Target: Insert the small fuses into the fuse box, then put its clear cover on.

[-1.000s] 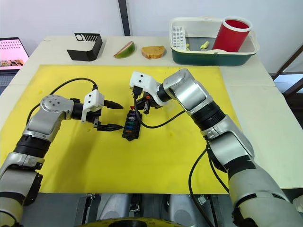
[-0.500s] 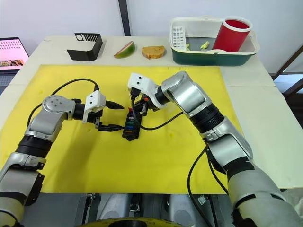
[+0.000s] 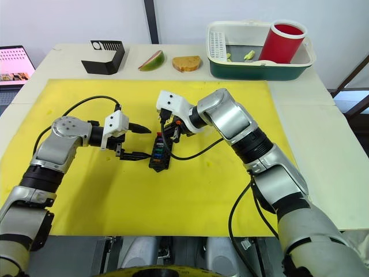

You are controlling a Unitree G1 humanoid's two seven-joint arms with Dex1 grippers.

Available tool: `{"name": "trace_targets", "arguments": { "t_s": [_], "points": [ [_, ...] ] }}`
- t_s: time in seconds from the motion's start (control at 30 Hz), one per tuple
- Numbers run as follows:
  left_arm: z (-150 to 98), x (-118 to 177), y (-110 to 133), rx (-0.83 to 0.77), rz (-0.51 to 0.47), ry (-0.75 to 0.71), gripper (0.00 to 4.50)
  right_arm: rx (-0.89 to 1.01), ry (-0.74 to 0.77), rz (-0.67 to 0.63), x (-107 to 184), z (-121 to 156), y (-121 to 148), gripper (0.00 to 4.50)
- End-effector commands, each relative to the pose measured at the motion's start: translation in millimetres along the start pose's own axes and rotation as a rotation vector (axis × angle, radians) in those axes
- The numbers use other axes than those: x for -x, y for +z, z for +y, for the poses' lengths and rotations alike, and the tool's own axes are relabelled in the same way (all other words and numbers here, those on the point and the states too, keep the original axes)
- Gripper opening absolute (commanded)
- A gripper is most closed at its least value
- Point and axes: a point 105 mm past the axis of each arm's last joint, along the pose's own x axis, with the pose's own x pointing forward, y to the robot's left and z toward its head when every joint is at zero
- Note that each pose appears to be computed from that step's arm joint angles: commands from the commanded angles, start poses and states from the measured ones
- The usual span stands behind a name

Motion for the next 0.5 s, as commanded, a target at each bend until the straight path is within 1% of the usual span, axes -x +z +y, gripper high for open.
{"name": "trace_targets", "arguments": {
  "t_s": [0.03, 0.23, 0.5],
  "points": [
    [4.8, 4.1, 13.4, -0.051, -0.015, 0.014, 4.47, 0.039, -0.030, -0.018, 7.2, -4.7, 8.7, 0.00],
    [3.6, 4.1, 13.5, -0.049, -0.014, 0.010, 4.47, 0.045, -0.034, -0.024, 9.9, -6.0, 12.0, 0.00],
    [3.1, 3.4, 13.3, -0.048, -0.014, 0.008, 4.47, 0.044, -0.040, -0.016, 9.9, -7.4, 9.0, 0.00]
  ]
}}
